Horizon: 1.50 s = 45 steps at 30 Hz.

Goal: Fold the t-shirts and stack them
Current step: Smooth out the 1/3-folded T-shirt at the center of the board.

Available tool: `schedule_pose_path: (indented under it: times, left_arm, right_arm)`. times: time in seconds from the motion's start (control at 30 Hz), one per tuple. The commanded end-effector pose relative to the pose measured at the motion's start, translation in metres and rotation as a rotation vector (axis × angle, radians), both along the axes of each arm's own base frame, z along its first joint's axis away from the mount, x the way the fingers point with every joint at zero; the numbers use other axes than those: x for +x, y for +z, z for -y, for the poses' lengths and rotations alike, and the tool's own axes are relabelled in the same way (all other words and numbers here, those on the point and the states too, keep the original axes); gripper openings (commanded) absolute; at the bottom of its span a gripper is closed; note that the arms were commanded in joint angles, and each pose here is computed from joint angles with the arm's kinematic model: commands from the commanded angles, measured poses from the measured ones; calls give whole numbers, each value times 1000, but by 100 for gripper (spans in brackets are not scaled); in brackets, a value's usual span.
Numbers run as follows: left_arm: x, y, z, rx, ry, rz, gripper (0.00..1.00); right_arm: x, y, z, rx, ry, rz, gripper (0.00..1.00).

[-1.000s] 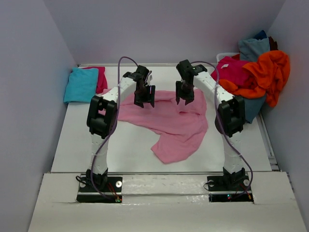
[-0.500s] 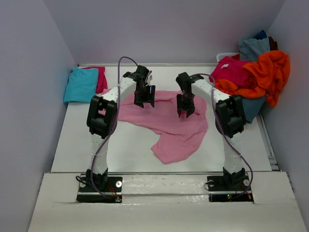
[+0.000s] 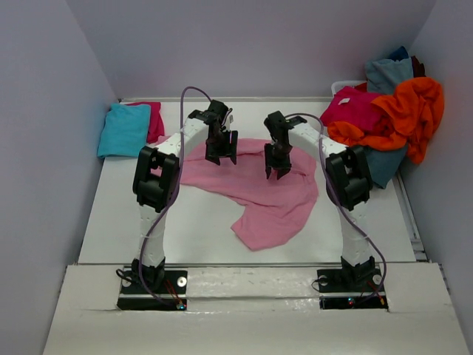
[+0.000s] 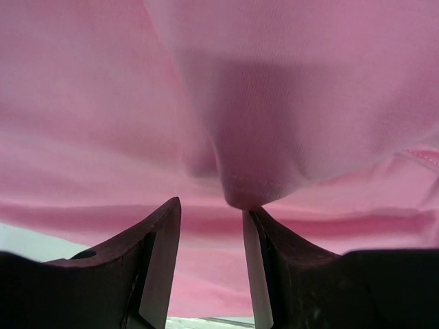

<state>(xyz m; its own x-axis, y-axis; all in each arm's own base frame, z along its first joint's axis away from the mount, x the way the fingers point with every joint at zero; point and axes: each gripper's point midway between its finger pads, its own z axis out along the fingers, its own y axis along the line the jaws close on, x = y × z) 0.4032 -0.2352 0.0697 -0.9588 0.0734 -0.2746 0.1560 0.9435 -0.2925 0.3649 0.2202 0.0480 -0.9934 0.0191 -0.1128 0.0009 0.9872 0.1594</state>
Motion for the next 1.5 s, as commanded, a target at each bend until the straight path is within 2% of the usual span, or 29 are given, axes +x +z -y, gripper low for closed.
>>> schedule_pose_path:
  times: [0.0, 0.27, 0.5, 1.47]
  left_arm:
    - [2, 23, 4, -25, -22, 49, 73]
    - [1, 24, 4, -24, -24, 48, 73]
    - [1, 22, 4, -23, -24, 46, 73]
    - [0, 21, 4, -23, -23, 40, 73]
  right_arm:
    - [18, -3, -16, 36, -5, 48, 47]
    - [42, -4, -11, -27, -46, 115, 45]
    - [59, 18, -6, -62, -71, 191, 44]
    - [66, 41, 12, -148, -83, 257, 41]
